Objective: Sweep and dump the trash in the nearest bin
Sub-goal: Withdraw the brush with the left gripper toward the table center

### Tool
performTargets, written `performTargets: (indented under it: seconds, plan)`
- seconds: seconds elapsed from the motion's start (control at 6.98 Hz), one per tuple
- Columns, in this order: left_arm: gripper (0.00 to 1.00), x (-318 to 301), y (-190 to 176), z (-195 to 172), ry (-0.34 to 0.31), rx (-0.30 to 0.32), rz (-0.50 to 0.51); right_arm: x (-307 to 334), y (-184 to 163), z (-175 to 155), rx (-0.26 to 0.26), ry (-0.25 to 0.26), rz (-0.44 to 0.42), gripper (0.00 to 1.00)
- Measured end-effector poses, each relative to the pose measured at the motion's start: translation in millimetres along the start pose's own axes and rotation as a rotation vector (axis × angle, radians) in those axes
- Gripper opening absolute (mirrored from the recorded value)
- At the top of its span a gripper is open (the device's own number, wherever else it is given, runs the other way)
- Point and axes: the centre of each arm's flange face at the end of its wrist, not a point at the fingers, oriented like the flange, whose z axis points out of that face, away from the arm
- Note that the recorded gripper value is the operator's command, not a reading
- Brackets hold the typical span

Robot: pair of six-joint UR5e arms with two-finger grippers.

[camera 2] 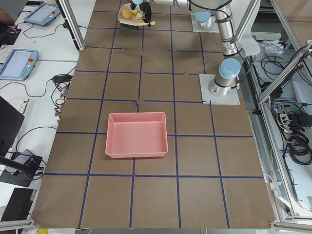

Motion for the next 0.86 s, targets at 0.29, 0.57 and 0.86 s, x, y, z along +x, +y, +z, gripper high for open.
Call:
performTargets:
  seconds: [0.29, 0.57, 0.86]
  plan:
    - [0.0, -58.1, 58.0, 37.6, -0.015, 0.002, -0.077, -5.1, 22.4, -0.5, 0.06, 0.019, 0.043, 0.01]
    - [0.0, -53.5, 110.6, 88.3, -0.053, -0.057, -0.15, -10.0, 36.1, -13.2, 0.106, 0.034, 0.08, 0.01]
    - [0.0, -28.5, 134.6, 105.9, -0.058, -0.076, -0.154, -25.6, 62.0, -45.6, 0.137, 0.05, 0.161, 0.02]
